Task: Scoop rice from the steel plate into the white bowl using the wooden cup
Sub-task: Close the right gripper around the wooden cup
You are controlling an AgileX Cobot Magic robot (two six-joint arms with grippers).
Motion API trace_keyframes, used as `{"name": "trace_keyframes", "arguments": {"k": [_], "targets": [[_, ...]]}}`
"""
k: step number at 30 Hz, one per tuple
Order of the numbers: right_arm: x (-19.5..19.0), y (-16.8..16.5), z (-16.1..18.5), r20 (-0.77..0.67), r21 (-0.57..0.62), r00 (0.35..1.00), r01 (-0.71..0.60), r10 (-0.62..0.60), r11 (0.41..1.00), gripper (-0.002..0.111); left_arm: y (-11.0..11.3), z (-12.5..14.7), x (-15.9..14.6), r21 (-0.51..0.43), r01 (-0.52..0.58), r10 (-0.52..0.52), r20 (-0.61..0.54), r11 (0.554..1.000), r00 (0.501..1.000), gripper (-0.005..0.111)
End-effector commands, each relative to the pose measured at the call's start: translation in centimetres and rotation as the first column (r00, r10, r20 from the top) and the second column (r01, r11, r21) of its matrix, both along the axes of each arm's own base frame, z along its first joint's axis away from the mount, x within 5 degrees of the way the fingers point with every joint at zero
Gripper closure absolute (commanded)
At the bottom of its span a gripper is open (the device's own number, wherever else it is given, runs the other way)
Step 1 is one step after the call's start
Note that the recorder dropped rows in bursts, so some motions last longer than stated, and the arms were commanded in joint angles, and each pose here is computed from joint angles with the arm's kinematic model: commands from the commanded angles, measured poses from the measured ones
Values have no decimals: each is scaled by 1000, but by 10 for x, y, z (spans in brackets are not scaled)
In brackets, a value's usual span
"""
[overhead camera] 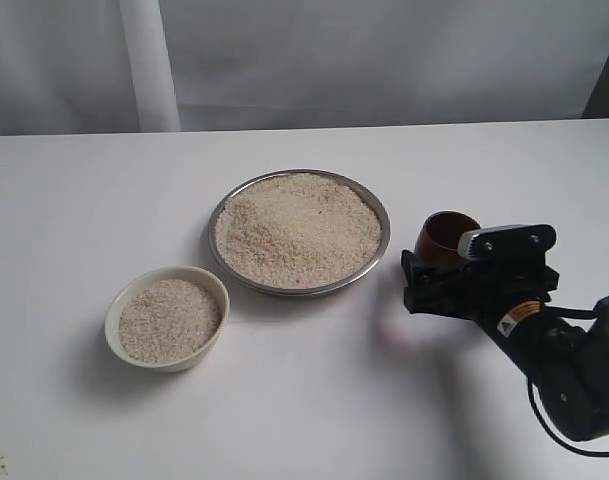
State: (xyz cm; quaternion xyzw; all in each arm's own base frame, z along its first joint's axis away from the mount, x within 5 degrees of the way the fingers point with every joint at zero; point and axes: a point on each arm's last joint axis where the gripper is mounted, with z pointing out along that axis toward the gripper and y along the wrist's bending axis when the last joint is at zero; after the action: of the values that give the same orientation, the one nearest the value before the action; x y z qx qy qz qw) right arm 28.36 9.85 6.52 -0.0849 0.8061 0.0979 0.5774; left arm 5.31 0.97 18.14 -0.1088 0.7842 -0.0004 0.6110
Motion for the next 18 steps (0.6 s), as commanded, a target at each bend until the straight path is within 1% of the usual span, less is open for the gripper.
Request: {"name": "trace_keyframes", "arguments": {"k": [1, 7, 18], "targets": [[8, 4, -4, 6, 1, 1000, -3, 3, 1000, 19, 0, 2, 0, 2, 1, -1, 12, 1000, 1000, 107], [20, 9, -8, 12, 5, 1000, -9, 9, 1000, 19, 0, 2, 0, 2, 1, -1, 12, 1000, 1000, 107], [21, 9, -10, 3, 3, 1000, -4, 4, 1000, 19, 0, 2, 0, 2, 1, -1, 12, 1000, 1000, 107]]}}
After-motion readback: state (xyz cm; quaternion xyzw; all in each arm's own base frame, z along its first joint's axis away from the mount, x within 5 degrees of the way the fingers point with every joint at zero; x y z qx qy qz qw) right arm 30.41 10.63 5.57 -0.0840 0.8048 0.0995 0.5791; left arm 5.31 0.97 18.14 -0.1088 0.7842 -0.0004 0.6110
